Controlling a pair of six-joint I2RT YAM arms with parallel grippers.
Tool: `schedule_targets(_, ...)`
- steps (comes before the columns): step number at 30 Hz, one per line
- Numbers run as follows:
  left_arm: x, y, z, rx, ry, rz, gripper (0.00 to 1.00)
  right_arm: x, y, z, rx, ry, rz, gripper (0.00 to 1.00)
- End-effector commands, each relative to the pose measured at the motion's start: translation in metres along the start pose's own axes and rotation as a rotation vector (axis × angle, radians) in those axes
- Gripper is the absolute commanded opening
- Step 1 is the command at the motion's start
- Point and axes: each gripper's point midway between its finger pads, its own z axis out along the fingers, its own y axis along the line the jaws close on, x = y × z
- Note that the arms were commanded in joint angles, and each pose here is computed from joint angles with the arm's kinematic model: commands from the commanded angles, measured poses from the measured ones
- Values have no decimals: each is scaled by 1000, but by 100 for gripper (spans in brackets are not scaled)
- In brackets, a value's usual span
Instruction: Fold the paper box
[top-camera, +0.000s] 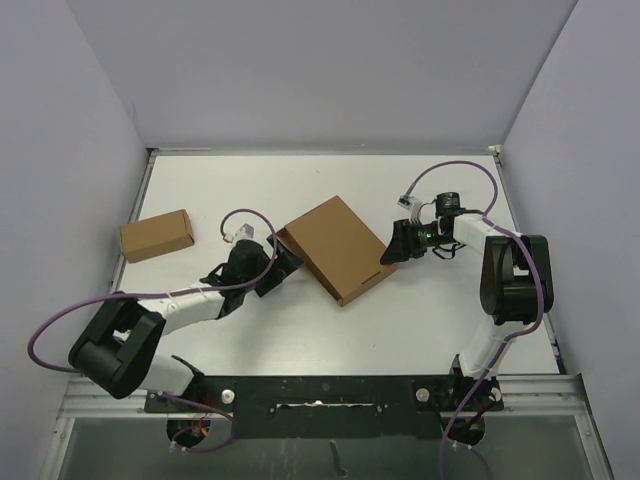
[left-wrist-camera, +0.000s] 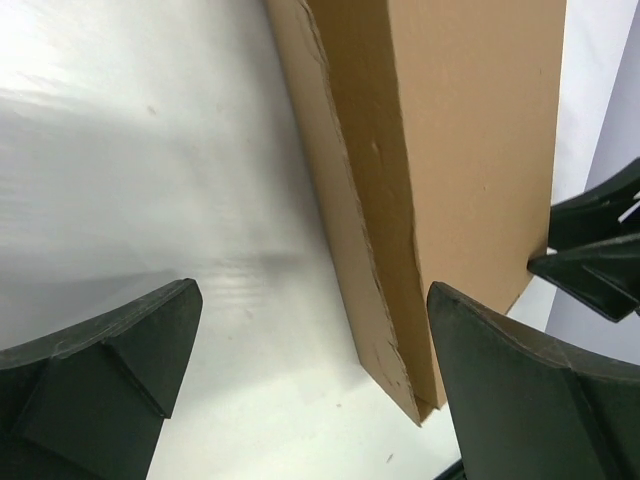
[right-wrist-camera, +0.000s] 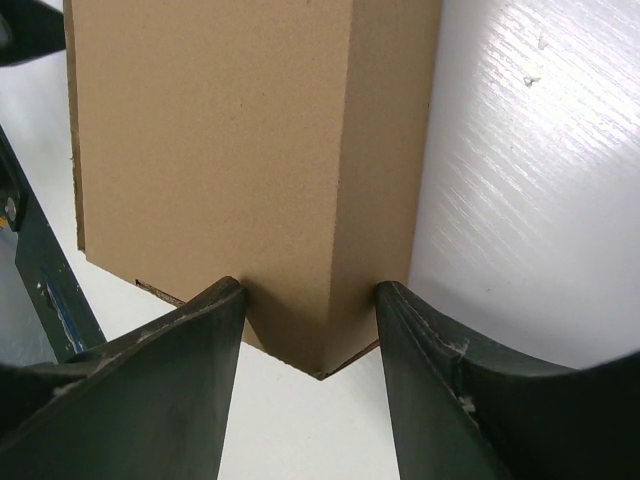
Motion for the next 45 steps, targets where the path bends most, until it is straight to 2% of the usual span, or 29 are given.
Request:
schedule_targets(1, -31, -18, -6, 161, -59, 16, 98, 14, -20, 7, 79, 63, -30, 53)
schedule_targets(7, -49, -11, 9, 177, -65, -23, 98, 13, -20, 7, 79, 62, -32, 53)
schedule_targets(21, -60, -15, 51, 134, -44, -89, 98, 13, -18, 8, 70, 63, -34, 53)
schedule_targets(25, -66, -19, 62, 115, -41, -95, 94, 13, -17, 9, 68, 64, -35, 53)
schedule_targets(27, -67, -19, 68, 97, -31, -99, 89, 13, -17, 9, 68, 66, -37, 53)
schedule_targets(28, -66, -18, 71, 86, -20, -104, 81, 13, -17, 9, 69, 65, -37, 53)
schedule_targets(32, -66, -23, 79, 89, 14, -102, 40, 12, -17, 9, 68, 65, -39, 53)
schedule_targets(35, -61, -19, 81, 71, 41, -87, 15, 13, -17, 9, 67, 66, -38, 53)
schedule_targets(38, -58, -17, 81, 68, 61, -68, 6, 13, -16, 9, 66, 68, -39, 53)
schedule_targets(41, -55, -18, 80, 78, 77, -49, 5, 12, -16, 9, 66, 67, -40, 53)
schedule_targets(43, -54, -21, 76, 97, 79, -28, 9, 11, -16, 8, 67, 65, -43, 53)
schedule_targets(45, -56, -25, 70, 126, 68, 12, 17, 10, -15, 7, 62, 61, -44, 53)
